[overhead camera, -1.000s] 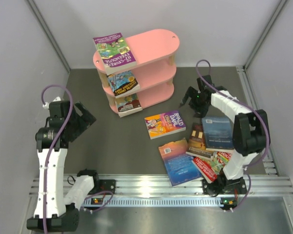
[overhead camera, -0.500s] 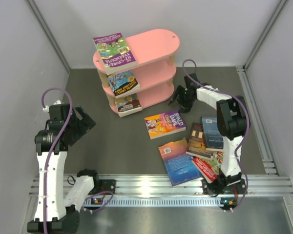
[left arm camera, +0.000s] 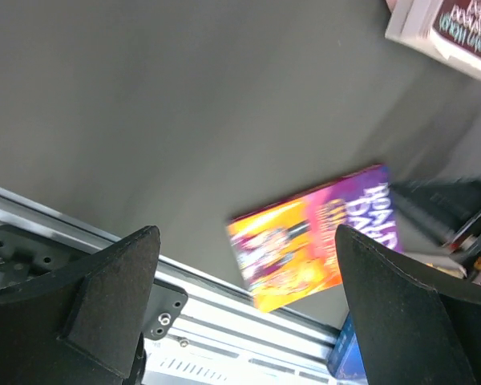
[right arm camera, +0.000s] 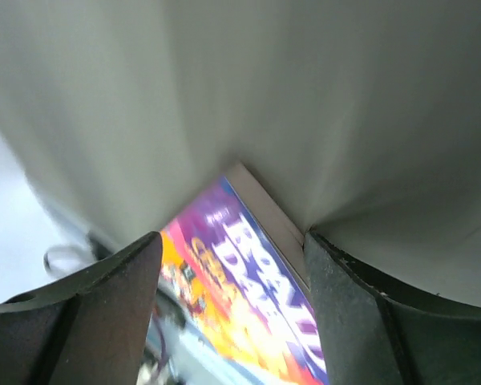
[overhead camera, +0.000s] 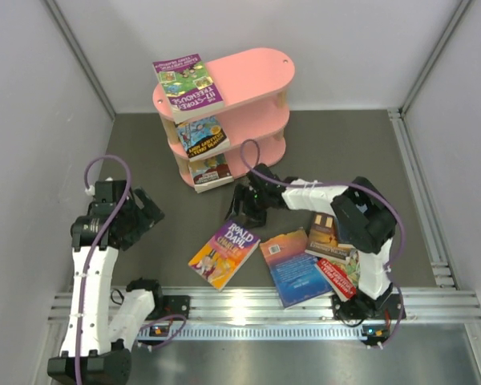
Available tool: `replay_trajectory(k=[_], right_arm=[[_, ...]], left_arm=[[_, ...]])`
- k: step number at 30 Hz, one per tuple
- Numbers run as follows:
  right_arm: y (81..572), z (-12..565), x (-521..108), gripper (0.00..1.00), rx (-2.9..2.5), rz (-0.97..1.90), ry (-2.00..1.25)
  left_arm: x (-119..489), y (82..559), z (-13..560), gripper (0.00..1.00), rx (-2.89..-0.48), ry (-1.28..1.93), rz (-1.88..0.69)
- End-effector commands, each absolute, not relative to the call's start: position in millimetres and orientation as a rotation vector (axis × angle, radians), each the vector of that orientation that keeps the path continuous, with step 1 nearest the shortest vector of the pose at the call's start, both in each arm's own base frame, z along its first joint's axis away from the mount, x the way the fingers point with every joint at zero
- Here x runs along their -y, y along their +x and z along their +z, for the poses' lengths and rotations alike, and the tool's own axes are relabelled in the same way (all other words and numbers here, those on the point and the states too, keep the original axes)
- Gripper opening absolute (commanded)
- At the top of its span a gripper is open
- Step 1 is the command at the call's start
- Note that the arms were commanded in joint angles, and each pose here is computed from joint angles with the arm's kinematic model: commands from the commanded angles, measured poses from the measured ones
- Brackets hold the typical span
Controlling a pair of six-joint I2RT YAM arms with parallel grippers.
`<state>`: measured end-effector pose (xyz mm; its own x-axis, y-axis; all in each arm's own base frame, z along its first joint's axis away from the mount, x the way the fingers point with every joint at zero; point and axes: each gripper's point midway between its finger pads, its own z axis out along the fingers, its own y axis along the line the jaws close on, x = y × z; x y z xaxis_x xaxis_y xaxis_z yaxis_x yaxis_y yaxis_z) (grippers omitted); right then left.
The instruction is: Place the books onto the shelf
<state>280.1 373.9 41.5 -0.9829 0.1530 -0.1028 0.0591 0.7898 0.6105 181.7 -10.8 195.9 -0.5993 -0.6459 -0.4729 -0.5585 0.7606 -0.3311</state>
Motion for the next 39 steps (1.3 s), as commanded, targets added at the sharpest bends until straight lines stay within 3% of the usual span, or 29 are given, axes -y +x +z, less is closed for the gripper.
replay_trajectory(k=[1,7,11,23,30,39], right_arm=[[256,99,-395,0.72,-2.685,1.233,0.150],[275,133,-327,0.76,-2.570,1.078,0.228],[257,142,-295,0.79,-2.606,0.977,0.299],[138,98,-341,0.78,-2.915,1.076,0.355],[114,63,-364,0.77,-2.974,1.081,0.418],[123,10,-376,0.77,-2.960,0.934,0.521]], left_arm=[[26,190,193,0.95,-2.364,-0.839,-0.313],[62,189,164,0.96,-2.449,-0.724,-0.546],[85,189,143,0.96,-2.512,-0.666,-0.672],[92,209,75,0.95,-2.788,-0.679,-0.529],[100,217,51,0.95,-2.849,-0.677,-0.465],[130,183,24,0.94,-2.950,-0.660,-0.515]])
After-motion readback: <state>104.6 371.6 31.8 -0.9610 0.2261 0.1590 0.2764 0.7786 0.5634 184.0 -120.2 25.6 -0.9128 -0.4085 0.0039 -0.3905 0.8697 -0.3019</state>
